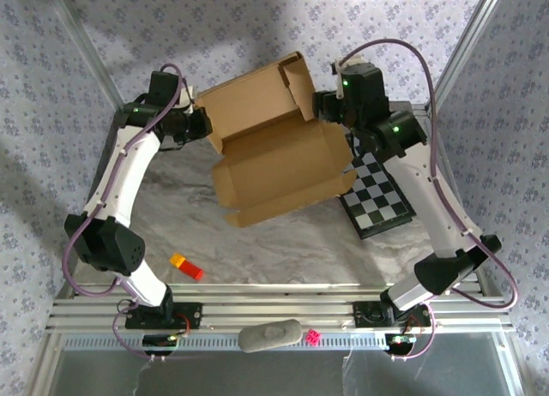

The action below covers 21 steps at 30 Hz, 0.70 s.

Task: Fold the paper box

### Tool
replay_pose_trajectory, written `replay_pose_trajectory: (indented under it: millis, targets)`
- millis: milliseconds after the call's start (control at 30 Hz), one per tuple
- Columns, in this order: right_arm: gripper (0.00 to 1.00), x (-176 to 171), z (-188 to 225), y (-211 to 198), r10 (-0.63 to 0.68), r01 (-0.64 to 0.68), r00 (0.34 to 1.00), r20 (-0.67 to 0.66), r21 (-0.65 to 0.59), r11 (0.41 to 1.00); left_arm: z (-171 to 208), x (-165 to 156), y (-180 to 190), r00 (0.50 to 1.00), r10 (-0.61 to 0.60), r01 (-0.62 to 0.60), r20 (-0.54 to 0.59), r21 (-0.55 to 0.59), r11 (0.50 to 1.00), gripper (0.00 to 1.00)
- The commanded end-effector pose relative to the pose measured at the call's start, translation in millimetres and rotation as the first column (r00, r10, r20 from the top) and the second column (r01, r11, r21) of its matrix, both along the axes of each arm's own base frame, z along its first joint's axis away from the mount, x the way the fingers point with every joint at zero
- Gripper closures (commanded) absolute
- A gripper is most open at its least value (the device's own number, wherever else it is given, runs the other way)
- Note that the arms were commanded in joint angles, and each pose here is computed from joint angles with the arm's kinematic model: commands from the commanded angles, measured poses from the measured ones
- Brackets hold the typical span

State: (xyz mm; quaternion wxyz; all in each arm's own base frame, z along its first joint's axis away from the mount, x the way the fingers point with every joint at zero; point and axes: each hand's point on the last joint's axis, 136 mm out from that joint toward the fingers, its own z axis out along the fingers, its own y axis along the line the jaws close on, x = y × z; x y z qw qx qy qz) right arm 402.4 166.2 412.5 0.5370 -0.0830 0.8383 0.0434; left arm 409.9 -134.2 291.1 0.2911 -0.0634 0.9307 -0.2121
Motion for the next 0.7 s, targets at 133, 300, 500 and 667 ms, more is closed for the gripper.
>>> replay_pose_trajectory:
  millis: [133,300,500,667]
  targets:
    - [0.21,10,8,7,0.083,-0.084,0.995,0.058,0.018,0.996,6,2,2,1.0,0.011,-0.011,-0.001,-0.002,1.0,1.0]
    - [0.25,21,1,13,0.099,-0.1,0.994,0.041,0.011,0.995,7,3,1,1.0,0.009,-0.009,0.0,-0.003,1.0,1.0]
    - [0.26,50,-8,26,0.117,-0.117,0.993,0.024,-0.012,0.993,9,5,-2,1.0,-0.004,0.004,0.006,-0.006,1.0,1.0]
    - [0.33,74,-3,43,0.246,-0.246,0.969,0.017,0.035,0.969,9,4,-3,1.0,-0.021,0.021,0.008,-0.005,1.0,1.0]
